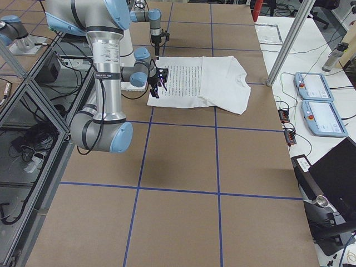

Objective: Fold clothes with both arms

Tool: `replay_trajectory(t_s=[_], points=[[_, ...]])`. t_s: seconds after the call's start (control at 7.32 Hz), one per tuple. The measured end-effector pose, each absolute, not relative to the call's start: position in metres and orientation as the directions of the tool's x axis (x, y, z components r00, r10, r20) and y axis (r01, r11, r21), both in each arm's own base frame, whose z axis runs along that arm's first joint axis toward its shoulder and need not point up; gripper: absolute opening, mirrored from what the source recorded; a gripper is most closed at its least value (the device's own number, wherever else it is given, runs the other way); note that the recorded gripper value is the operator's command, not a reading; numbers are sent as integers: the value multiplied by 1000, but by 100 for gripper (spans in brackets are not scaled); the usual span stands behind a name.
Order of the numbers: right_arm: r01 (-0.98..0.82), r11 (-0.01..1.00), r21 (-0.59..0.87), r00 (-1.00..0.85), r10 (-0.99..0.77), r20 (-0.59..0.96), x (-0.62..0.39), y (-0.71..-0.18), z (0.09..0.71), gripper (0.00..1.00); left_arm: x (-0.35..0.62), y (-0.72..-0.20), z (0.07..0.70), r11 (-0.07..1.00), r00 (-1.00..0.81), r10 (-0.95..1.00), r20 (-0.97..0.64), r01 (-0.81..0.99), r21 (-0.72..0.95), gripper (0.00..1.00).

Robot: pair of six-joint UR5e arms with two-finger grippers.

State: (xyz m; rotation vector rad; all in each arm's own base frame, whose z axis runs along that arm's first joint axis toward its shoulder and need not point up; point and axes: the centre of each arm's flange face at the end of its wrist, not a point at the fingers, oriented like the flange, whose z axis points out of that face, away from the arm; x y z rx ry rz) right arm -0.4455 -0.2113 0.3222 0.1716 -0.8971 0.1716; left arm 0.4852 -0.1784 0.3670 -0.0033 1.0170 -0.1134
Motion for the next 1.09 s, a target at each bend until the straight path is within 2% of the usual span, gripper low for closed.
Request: replay_trajectory(t_s=[0.41,0.82,1.09], points=[[-220,973,76,610,76,789,-445,-211,321,100,485,-177,369,994,524,-95,-846,90,-56,77],[-221,972,76,608,76,790,-444,-211,320,100,485,-177,369,994,524,-95,-847,90,-56,58],[-220,972,76,609,76,789,-443,-211,321,100,485,-176,368,995,522,-93,-848,89,-55,34]])
